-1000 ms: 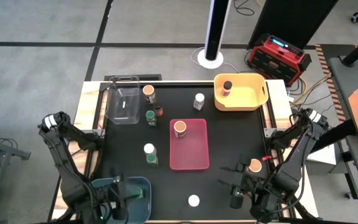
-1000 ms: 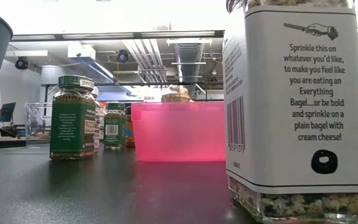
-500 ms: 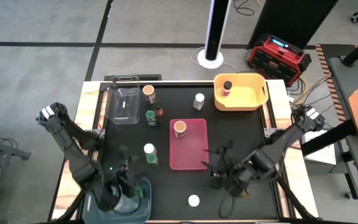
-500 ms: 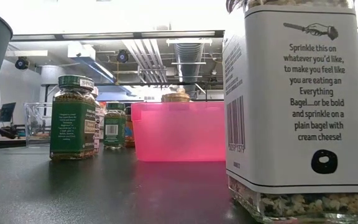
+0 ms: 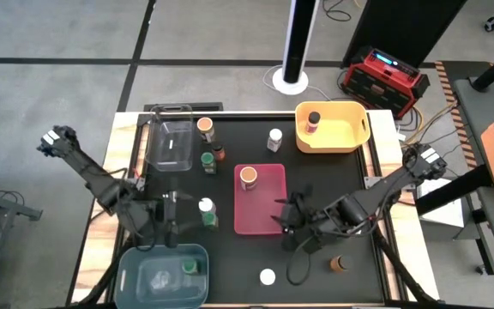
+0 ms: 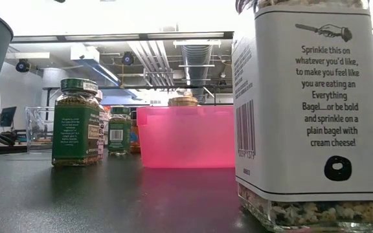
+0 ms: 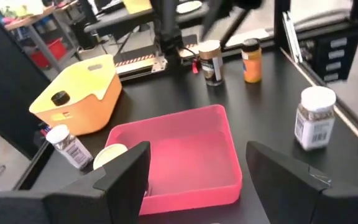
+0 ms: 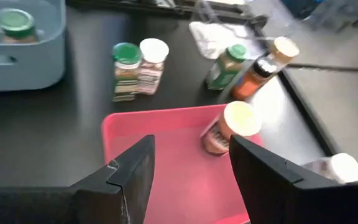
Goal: Sort spices by type
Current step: Put the bottom white seasoning bottle into the transparent bin
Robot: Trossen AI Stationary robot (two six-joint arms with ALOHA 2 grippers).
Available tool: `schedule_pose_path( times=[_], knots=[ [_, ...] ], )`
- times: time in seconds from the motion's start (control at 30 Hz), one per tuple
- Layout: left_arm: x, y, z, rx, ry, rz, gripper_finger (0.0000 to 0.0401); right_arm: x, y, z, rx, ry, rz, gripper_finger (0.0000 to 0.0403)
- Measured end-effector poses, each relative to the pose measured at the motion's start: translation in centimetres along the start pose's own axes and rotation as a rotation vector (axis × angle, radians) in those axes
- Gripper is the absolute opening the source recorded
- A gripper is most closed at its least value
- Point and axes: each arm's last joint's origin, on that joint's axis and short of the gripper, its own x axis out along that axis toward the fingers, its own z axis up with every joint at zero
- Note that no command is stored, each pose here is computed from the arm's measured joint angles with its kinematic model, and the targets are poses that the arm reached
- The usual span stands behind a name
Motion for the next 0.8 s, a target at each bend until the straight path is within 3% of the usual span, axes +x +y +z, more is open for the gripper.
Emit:
schedule_pose_path(
  times=[0.3,0.63,0.8],
  knots=[
    [-0.1,0.3,0.0,-0.011,-0.008,0.055,0.0249,-1.2,2.7,-0.7,0.065,0.02,0.172,0.0215],
    [0.0,0.3,-0.1,0.006,-0.004,0.124,0.0249,1.2,8.2,-3.1,0.046,0.058,0.239,0.0332],
    [0.1,0.3,-0.1,0.009,-0.001,0.123,0.0249,1.9,10.4,-4.4,0.123,0.105,0.286,0.0365]
  ],
)
